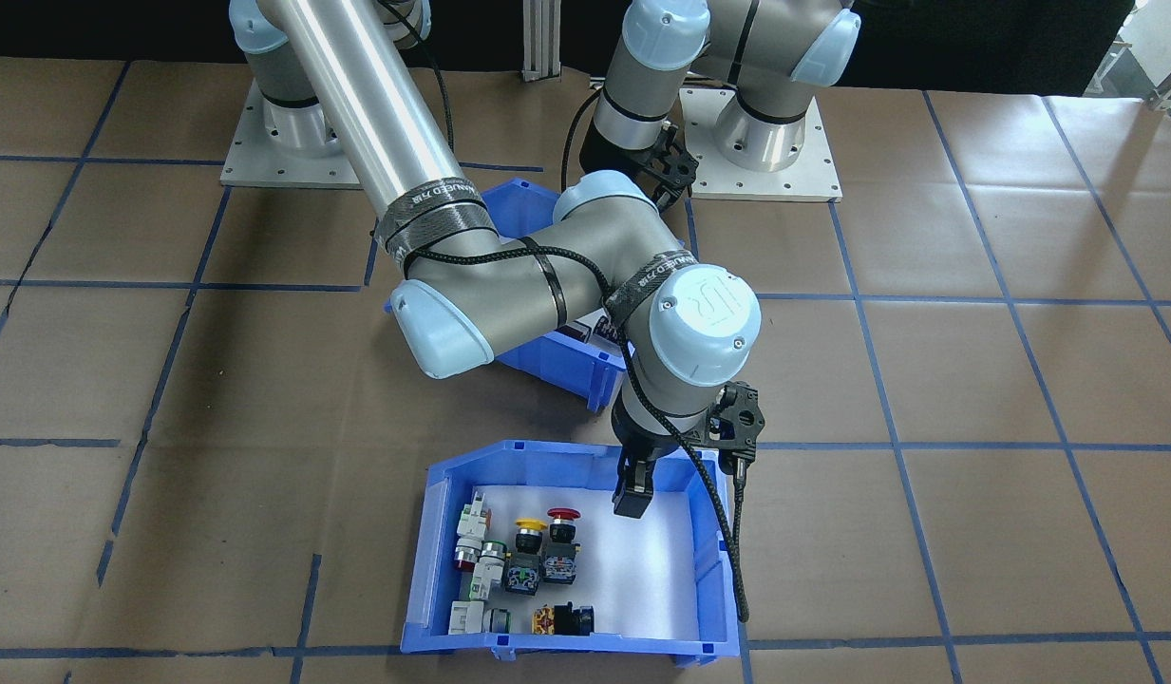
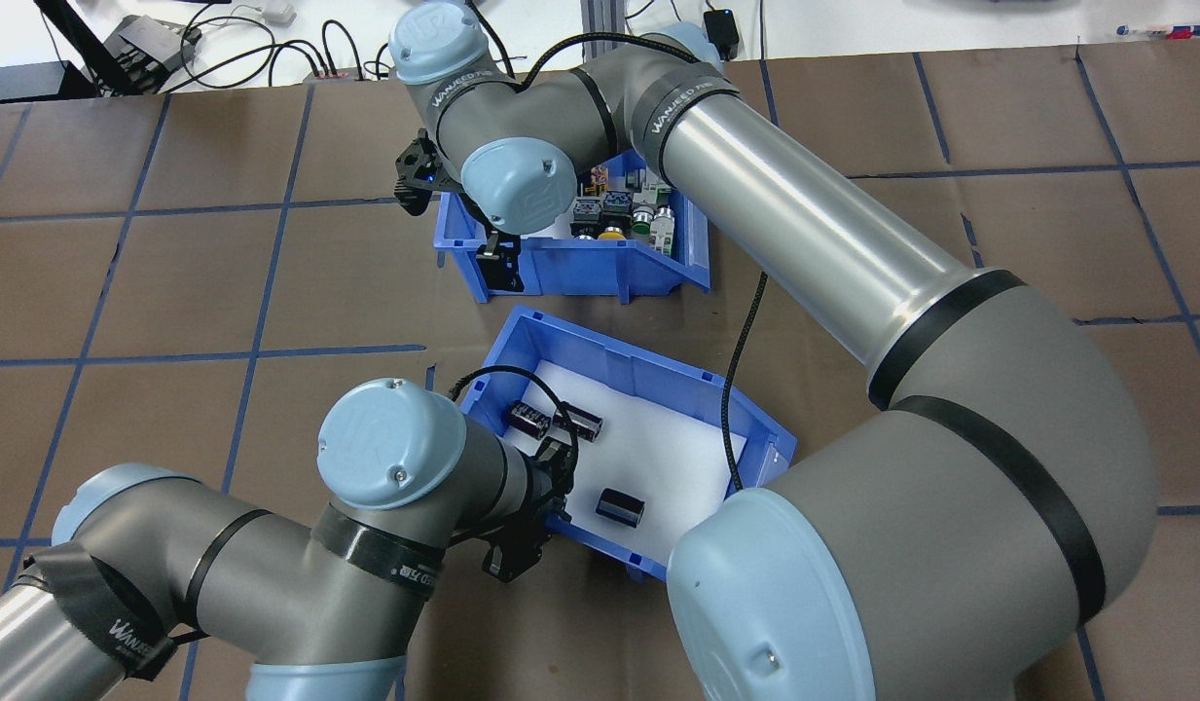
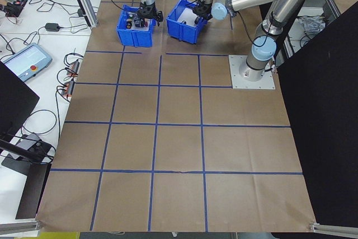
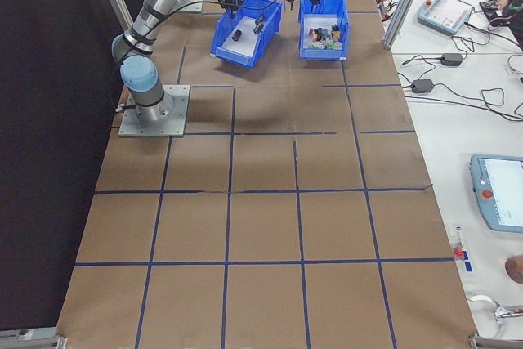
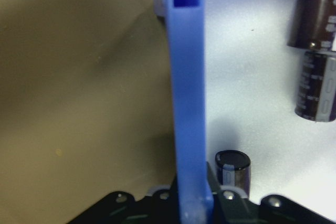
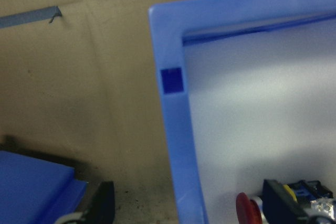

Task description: Place battery box in front

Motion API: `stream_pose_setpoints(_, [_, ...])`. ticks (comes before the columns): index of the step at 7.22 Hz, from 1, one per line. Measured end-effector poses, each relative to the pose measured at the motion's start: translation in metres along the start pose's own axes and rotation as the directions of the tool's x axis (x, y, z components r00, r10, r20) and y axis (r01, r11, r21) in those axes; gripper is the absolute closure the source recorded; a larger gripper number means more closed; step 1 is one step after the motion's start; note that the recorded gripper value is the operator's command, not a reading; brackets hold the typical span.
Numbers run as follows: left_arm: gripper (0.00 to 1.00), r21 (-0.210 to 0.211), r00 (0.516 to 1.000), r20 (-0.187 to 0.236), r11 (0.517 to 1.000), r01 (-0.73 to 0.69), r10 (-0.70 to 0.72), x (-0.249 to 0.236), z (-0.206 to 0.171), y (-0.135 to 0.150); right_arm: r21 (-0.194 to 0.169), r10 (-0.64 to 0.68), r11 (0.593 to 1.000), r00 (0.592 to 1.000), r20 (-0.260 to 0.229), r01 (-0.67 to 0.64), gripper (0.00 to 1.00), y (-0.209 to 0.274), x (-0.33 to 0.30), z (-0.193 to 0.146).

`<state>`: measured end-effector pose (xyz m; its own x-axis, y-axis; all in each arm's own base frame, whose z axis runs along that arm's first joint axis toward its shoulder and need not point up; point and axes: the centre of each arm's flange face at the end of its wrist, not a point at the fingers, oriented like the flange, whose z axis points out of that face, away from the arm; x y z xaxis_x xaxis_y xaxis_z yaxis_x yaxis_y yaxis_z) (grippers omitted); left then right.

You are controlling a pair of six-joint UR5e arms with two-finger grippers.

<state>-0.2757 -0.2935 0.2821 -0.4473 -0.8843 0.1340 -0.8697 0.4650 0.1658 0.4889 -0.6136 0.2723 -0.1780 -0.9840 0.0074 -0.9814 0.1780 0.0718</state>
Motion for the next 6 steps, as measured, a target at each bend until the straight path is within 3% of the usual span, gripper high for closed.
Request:
stream_pose_setpoints(1, [1.00,0.006,1.000,-0.009,1.000,0.008,-0.008,-0.006,-0.011,-0.001,-0.008,0.003,1.000,1.000,0.004,-0.003,0.45,0.002,-0.001,0.003])
stream_pose_setpoints(3, [1.00,0.014,0.997,0.003,0.997,0.079,-0.079,-0.021,-0.037,-0.020,-0.040,0.003,0.999,1.000,-0.014,-0.003,0.88,0.008,-0.002,0.004])
stream_pose_setpoints(4, [1.00,0.018,0.993,0.019,0.993,0.119,-0.120,-0.027,-0.047,-0.037,-0.054,0.000,0.999,1.000,-0.031,-0.002,0.98,0.011,0.001,0.000])
stream_pose_setpoints(6, [1.00,0.023,0.982,0.059,0.984,0.176,-0.177,-0.039,-0.061,-0.069,-0.062,-0.002,0.998,0.999,-0.054,-0.001,1.00,0.014,0.003,-0.008])
